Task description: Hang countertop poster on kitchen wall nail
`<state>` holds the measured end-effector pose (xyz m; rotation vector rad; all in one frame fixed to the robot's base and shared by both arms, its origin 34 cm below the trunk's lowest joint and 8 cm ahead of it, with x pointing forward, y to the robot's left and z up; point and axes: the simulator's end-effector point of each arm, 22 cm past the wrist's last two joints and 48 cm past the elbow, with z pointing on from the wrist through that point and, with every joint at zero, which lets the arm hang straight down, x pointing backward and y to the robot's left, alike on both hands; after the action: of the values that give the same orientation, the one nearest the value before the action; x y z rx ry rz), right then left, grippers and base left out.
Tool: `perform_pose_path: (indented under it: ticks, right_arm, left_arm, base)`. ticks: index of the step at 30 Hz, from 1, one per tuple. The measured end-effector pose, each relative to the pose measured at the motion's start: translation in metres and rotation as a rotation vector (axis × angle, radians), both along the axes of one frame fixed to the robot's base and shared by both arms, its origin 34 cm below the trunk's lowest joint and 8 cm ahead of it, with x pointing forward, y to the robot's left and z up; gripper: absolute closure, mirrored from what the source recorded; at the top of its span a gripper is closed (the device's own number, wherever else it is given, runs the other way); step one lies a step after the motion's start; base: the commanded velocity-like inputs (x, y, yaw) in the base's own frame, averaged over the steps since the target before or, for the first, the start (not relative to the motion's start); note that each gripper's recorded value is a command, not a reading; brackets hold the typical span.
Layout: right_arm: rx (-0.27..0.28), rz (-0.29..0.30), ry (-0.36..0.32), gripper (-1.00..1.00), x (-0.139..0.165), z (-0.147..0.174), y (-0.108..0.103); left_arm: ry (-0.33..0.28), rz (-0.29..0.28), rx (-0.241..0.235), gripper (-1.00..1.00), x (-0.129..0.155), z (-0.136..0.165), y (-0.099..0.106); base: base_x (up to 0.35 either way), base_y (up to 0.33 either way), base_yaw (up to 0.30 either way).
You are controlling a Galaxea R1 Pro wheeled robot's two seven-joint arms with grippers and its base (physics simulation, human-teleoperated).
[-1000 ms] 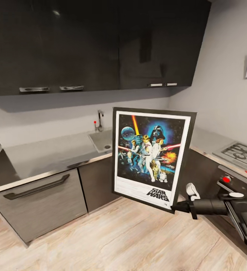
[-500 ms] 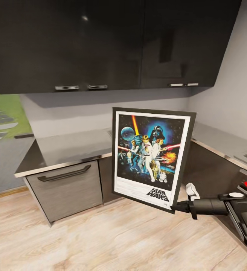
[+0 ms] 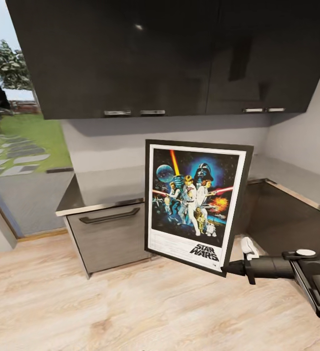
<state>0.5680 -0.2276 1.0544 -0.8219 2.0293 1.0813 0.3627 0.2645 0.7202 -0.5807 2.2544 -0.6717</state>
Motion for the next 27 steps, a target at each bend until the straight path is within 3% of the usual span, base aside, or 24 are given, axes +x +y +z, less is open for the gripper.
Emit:
perform_pose_path:
  ticks: [16,27]
  right_arm:
    - [0.0,0.0,-0.001,1.0,0.0,0.0,0.0]
    - [0.002,-0.001,0.001,1.0,0.0,0.0,0.0]
  left_arm:
    - [0.0,0.002,0.001,-1.0,0.0,0.0,0.001]
    - [0.088,0.066,-0.045,-1.0,-0.01,-0.012,0.011]
  base:
    - [-0.138,0.267,0.282]
    - [-0.054,0.288,0.038]
